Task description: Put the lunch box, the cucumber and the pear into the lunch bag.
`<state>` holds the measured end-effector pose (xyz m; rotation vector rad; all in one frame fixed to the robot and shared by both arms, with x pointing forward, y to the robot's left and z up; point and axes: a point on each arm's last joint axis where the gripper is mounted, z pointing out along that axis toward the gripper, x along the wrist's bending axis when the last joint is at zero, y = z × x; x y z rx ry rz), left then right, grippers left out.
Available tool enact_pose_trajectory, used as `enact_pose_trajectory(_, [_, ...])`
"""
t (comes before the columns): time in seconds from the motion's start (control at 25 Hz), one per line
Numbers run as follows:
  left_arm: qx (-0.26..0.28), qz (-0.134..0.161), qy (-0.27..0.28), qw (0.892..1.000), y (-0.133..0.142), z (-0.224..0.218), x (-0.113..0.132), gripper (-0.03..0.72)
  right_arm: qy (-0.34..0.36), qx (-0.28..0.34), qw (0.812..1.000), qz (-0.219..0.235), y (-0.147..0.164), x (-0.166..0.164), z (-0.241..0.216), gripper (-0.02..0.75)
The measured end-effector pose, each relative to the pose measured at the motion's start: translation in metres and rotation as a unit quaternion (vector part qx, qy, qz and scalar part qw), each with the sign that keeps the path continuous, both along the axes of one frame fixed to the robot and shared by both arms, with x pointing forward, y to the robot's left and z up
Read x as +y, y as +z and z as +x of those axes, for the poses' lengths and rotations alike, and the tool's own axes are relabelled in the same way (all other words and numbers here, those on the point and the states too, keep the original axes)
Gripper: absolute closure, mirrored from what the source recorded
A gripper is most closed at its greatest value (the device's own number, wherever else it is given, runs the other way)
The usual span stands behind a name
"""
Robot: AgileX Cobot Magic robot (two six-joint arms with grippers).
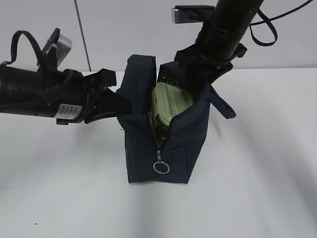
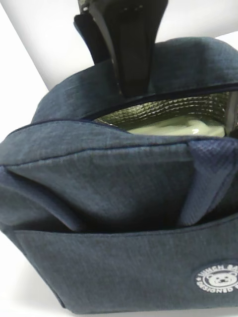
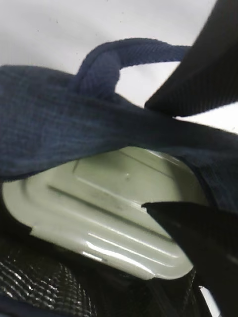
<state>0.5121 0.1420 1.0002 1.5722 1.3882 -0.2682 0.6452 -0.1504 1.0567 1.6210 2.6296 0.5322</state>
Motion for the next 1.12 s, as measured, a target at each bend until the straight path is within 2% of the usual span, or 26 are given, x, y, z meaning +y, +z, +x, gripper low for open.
enact_pose_trajectory(0.08, [0.000, 0.000, 0.001, 1.000, 0.000, 0.000, 0.000, 0.704, 0.000, 0.000, 1.000, 0.004, 0.000, 0.001, 0.000, 0.273])
enact_pose_trajectory(0.2, [0.000, 0.001, 0.002, 1.000, 0.000, 0.000, 0.000, 0.704, 0.007, -0.003, 1.000, 0.004, 0.000, 0.001, 0.000, 0.214])
enact_pose_trajectory(0.4, [0.000, 0.001, 0.002, 1.000, 0.000, 0.000, 0.000, 0.704, 0.015, -0.008, 1.000, 0.005, 0.003, 0.001, -0.001, 0.202])
enact_pose_trajectory(0.6, [0.000, 0.001, 0.003, 1.000, 0.000, 0.000, 0.000, 0.704, 0.015, -0.035, 0.999, 0.000, 0.023, -0.004, -0.008, 0.202])
enact_pose_trajectory(1.12, [0.000, 0.001, 0.004, 1.000, 0.000, 0.001, 0.000, 0.704, -0.016, -0.138, 0.990, 0.000, 0.107, -0.025, -0.054, 0.201])
